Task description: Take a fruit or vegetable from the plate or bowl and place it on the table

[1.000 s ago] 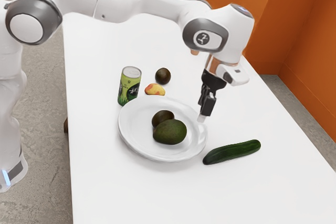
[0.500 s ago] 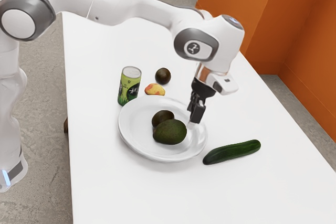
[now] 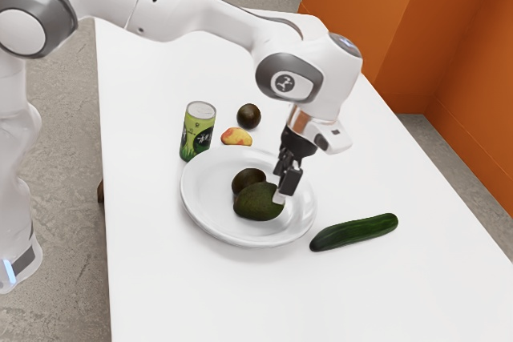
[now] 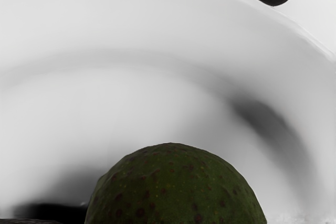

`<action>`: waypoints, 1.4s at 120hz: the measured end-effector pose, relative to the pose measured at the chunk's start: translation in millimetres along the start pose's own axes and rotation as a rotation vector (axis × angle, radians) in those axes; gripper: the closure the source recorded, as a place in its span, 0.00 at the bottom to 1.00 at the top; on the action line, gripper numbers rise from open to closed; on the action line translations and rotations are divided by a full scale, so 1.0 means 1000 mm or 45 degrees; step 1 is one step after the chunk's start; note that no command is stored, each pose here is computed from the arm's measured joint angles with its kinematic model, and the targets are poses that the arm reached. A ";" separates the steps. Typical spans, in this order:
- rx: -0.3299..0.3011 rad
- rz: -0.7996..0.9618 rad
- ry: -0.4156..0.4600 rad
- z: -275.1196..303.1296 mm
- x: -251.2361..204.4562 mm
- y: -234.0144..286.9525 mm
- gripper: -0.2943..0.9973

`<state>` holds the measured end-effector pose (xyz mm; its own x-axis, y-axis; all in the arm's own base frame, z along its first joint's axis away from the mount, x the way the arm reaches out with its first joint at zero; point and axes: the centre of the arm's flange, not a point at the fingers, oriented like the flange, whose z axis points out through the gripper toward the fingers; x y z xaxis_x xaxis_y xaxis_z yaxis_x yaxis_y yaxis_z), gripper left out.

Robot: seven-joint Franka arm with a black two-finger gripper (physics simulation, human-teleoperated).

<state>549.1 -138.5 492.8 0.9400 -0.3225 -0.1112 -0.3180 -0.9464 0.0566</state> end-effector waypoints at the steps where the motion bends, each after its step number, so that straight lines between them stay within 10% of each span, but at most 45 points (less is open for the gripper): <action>1: 0.000 0.000 0.000 0.000 -0.001 0.000 0.23; 168: 0.026 -0.007 0.003 0.047 -0.007 0.008 0.23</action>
<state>533.8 -144.8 447.2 0.9420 -0.3171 -0.1094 -0.3151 -0.9484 0.0358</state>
